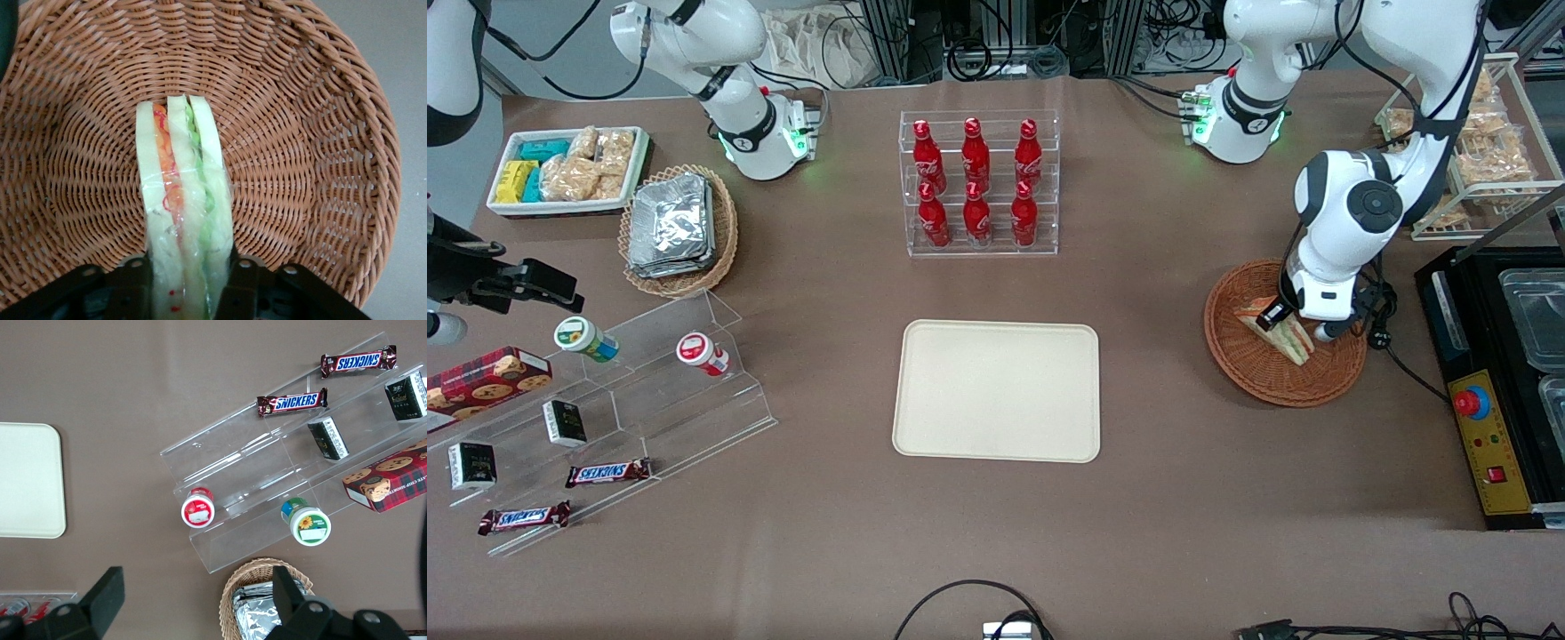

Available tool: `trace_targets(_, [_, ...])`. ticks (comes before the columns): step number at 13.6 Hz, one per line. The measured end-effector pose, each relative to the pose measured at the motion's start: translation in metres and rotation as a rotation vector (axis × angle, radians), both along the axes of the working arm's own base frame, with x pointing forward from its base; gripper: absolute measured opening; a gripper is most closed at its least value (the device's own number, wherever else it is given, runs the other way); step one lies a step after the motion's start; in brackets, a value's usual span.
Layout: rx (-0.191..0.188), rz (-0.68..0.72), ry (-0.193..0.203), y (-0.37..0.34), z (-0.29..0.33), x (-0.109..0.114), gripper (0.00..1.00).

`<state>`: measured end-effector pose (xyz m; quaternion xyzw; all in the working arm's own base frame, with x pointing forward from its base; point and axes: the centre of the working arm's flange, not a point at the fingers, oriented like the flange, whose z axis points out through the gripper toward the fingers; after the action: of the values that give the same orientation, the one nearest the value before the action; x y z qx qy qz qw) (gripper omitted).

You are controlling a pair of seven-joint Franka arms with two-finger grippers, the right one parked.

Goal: Place sandwich from basket to tray
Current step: 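Lift the sandwich out of the basket and carry it toward the tray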

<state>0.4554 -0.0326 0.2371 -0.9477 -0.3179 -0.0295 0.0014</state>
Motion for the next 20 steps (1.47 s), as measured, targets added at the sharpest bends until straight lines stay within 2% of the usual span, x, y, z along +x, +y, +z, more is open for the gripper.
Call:
trace_targets(1, [0.002, -0.011, 0.001, 0.000, 0.000, 0.000, 0.24])
trace_targets(5, [0.024, -0.133, 0.026, 0.000, 0.019, -0.001, 0.17])
trace_targets(9, [0.056, -0.322, 0.002, 0.001, 0.063, 0.003, 0.17])
trace_targets(13, [0.083, -0.563, 0.039, -0.011, 0.106, 0.018, 0.17])
trace_targets(15, [0.096, -0.649, 0.020, -0.031, 0.124, 0.027, 0.17])
trace_targets(20, [0.109, -0.802, -0.023, -0.102, 0.140, 0.033, 0.17])
